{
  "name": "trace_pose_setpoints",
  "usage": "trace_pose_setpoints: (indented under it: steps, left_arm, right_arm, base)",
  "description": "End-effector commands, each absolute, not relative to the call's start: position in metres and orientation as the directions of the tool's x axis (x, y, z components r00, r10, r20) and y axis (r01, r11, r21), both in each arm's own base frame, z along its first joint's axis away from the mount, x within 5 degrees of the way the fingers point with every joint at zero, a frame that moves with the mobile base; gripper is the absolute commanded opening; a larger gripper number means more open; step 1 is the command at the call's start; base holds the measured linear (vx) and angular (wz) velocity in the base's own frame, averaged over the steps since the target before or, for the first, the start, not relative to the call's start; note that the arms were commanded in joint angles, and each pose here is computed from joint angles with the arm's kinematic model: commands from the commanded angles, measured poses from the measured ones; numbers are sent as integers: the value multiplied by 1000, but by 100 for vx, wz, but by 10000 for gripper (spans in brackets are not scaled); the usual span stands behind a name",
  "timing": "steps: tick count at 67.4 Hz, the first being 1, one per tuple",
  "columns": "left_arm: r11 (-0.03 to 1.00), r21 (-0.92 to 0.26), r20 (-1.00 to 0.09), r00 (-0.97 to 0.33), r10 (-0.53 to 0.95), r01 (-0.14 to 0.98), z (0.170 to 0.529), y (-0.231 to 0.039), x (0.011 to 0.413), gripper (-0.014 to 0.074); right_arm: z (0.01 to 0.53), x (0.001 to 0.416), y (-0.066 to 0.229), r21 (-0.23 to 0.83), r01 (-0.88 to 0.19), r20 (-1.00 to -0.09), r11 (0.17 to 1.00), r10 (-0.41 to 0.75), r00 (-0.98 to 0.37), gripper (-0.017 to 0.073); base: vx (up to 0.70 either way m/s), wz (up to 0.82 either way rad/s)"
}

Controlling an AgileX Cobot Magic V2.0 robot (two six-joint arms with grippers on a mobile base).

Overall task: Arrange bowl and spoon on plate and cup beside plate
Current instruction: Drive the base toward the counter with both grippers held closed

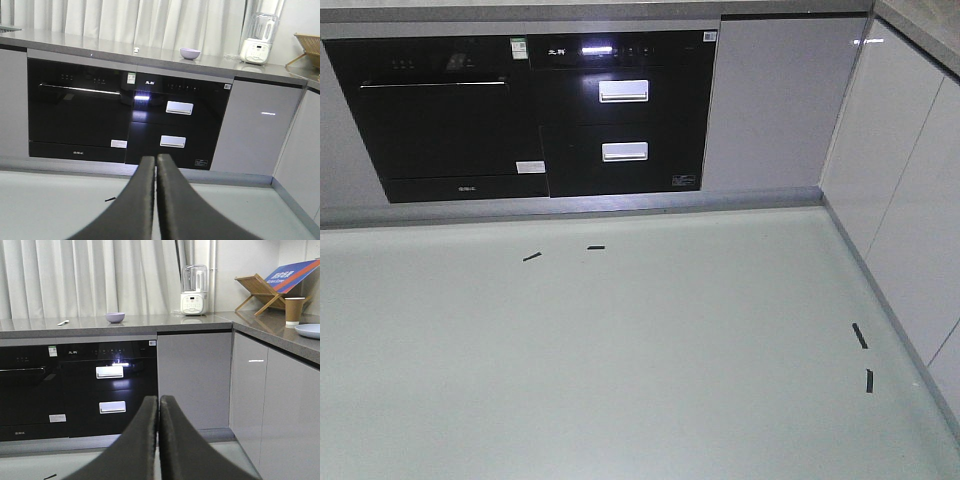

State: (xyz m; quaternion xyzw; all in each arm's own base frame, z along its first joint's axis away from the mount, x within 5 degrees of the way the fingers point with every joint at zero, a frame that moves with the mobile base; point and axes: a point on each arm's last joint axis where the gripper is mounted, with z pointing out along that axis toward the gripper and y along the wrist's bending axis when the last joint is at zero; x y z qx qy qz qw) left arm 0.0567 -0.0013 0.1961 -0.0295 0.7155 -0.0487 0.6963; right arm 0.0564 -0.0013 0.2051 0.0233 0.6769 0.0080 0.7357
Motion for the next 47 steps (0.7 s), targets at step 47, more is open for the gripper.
trace_pose_setpoints:
  steps: [47]
  left_arm:
    - [992,-119,-992,42,-120,42,197,-2,56,-6]
  right_arm:
    - [210,55,-1,34,16,-987,999,31,161,-4]
  base:
    - [6,1]
